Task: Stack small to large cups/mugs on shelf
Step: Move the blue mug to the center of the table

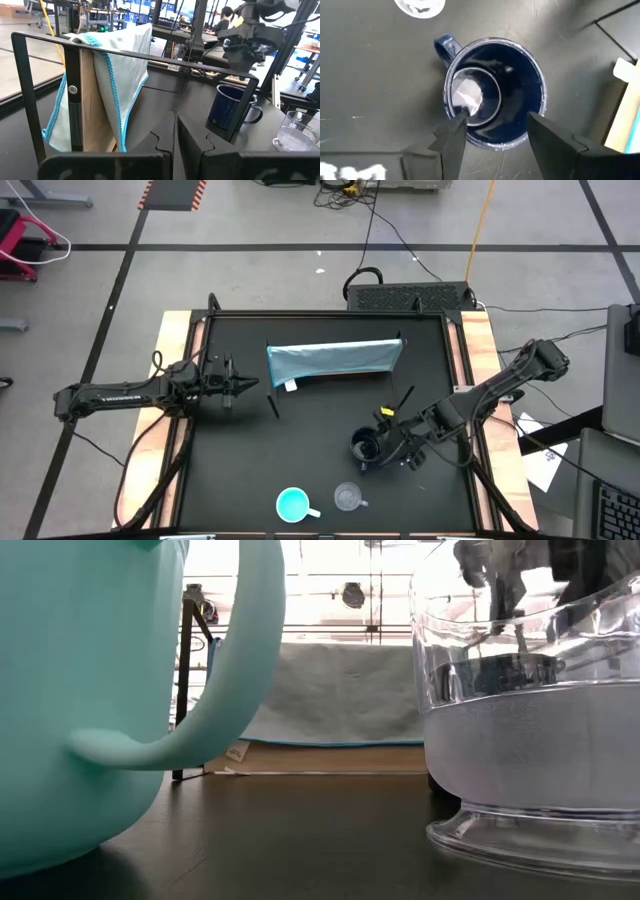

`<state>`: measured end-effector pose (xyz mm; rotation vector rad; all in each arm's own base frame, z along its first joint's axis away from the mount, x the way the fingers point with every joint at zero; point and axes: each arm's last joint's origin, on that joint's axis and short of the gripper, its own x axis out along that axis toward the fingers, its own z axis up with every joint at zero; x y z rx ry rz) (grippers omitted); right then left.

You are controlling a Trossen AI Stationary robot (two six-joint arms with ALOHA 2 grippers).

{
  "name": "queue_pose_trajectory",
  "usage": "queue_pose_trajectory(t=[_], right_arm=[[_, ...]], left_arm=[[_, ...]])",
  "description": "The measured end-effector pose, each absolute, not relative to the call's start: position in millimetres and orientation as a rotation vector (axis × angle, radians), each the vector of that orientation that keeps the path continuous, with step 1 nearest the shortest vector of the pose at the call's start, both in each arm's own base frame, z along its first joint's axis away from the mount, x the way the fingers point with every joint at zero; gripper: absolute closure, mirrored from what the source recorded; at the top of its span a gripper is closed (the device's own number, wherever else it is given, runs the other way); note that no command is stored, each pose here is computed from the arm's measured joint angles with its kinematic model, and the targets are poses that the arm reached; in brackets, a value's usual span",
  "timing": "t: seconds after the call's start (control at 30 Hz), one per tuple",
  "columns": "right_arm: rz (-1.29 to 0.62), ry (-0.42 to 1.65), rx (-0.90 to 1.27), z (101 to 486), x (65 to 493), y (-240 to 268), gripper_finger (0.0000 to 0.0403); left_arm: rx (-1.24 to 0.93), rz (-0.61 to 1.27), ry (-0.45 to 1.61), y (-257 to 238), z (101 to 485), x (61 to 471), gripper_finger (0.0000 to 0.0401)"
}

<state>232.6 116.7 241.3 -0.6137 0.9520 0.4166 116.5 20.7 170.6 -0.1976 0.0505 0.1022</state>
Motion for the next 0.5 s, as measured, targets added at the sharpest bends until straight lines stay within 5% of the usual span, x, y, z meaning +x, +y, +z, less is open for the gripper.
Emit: queue_pose_trajectory(t=[0.5], right_arm=[[0.413, 1.042, -0.6, 214, 244, 123, 0.0204]], left_arm=[[-0.197, 0.102, 0.049, 21, 171, 117, 0.038]])
